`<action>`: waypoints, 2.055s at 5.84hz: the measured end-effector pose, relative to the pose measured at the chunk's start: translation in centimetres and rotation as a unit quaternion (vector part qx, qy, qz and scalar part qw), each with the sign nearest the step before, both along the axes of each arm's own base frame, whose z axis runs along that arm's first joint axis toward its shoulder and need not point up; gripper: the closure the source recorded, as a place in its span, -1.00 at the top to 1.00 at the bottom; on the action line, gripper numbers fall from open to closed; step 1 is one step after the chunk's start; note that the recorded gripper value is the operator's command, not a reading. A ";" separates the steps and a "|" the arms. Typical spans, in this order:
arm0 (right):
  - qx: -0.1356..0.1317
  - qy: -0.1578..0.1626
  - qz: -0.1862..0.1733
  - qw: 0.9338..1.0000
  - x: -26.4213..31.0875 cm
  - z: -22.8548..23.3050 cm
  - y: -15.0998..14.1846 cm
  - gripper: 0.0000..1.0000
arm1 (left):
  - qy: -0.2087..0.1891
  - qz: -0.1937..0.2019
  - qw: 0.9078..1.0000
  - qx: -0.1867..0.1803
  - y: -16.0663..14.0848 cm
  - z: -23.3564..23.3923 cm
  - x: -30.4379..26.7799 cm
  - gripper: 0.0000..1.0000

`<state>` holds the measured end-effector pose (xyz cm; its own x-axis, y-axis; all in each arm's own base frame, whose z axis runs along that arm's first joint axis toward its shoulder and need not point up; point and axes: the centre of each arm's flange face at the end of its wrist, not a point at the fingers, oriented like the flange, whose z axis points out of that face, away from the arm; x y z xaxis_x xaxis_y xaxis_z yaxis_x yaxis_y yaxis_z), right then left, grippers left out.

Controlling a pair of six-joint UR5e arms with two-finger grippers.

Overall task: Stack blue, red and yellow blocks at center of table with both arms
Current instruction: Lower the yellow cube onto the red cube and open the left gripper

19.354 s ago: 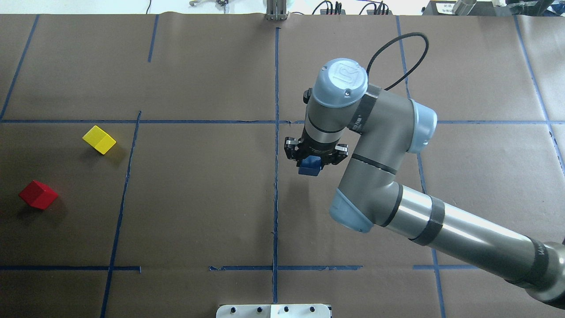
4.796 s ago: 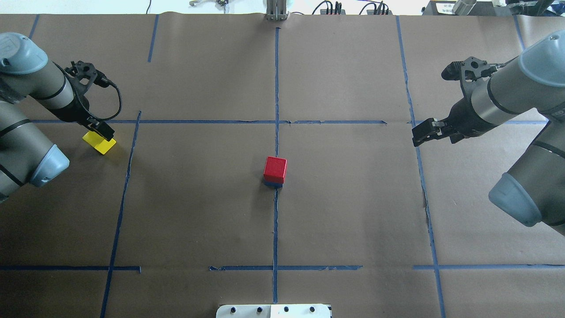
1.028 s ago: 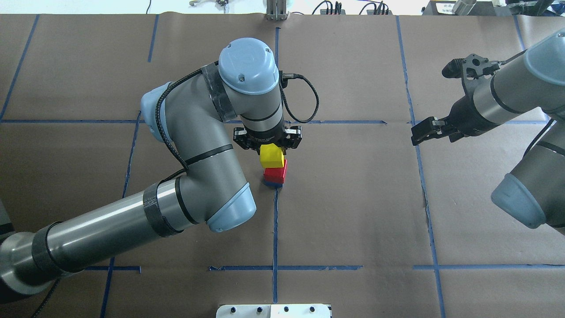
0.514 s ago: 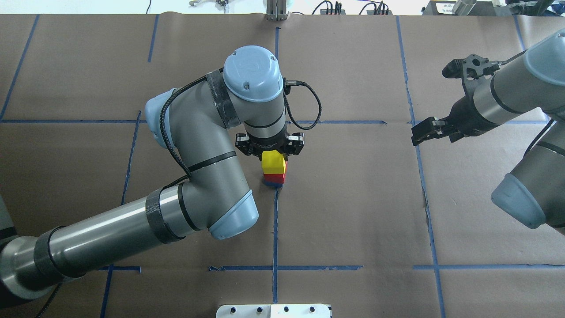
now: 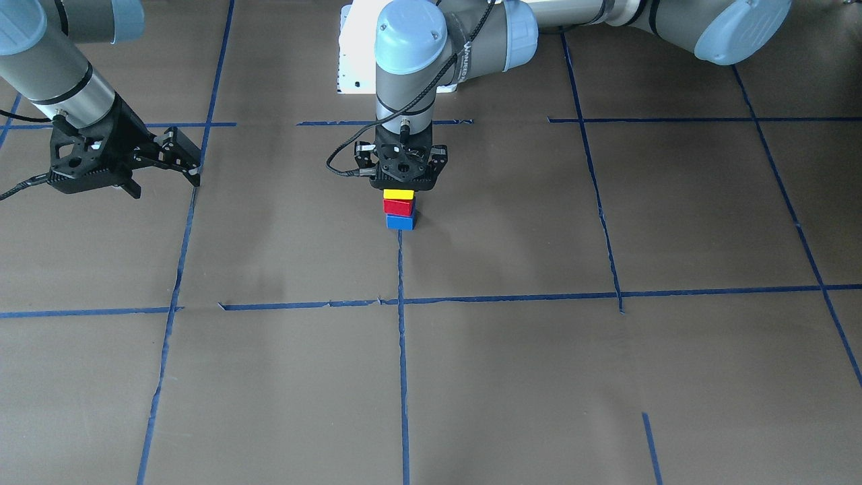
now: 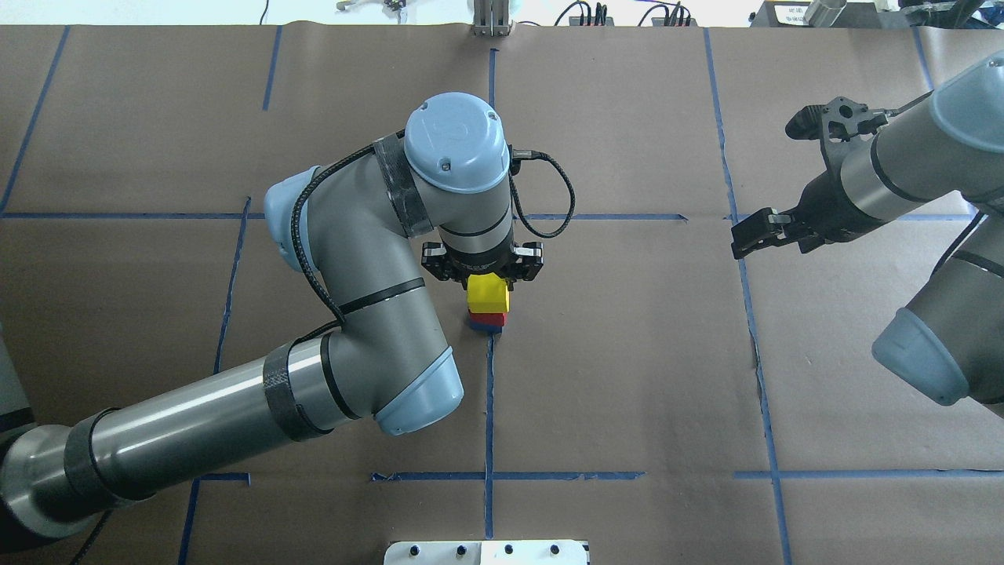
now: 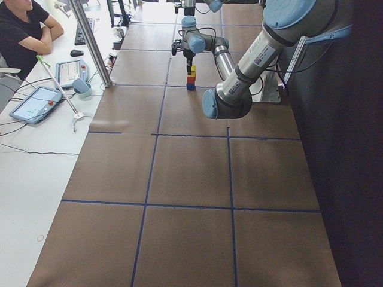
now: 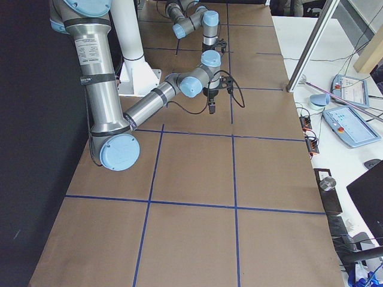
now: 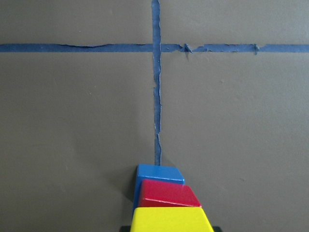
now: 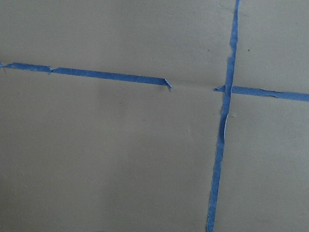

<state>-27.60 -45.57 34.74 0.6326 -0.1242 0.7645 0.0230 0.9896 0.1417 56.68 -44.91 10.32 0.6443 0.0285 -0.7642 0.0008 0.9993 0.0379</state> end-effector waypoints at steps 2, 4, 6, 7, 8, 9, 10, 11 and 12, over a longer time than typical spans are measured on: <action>-0.001 0.001 0.000 1.000 -0.1 0.1 -0.1 1.00 | -0.001 -0.001 1.000 0.005 0.4 -0.2 0.4 -0.66; -0.002 0.001 -0.001 1.000 -0.1 0.2 -0.1 1.00 | -0.002 0.001 1.000 0.007 0.6 -0.2 0.5 -0.66; -0.001 0.001 -0.001 1.000 -0.1 0.2 0.0 1.00 | -0.003 -0.002 1.000 0.013 0.6 -0.2 0.4 -0.65; -0.001 0.001 -0.001 1.000 -0.1 0.2 0.0 1.00 | -0.002 -0.004 1.000 0.016 0.6 -0.2 0.2 -0.48; -0.001 0.001 -0.001 1.000 -0.1 0.2 0.0 1.00 | -0.003 -0.005 1.000 0.016 0.7 -0.2 0.2 -0.34; -0.001 0.001 -0.001 1.000 -0.1 0.2 0.0 1.00 | -0.003 -0.005 1.000 0.017 0.7 -0.1 0.2 -0.01; -0.001 0.001 -0.001 1.000 -0.1 0.2 0.0 1.00 | -0.004 -0.006 1.000 0.017 0.6 -0.1 0.2 0.22; -0.002 0.001 -0.001 1.000 -0.1 0.2 0.0 1.00 | -0.004 -0.007 1.000 0.018 0.6 0.0 0.2 0.51; -0.001 0.001 -0.001 1.000 -0.1 0.2 0.0 1.00 | -0.005 -0.008 1.000 0.019 0.6 0.0 0.2 0.64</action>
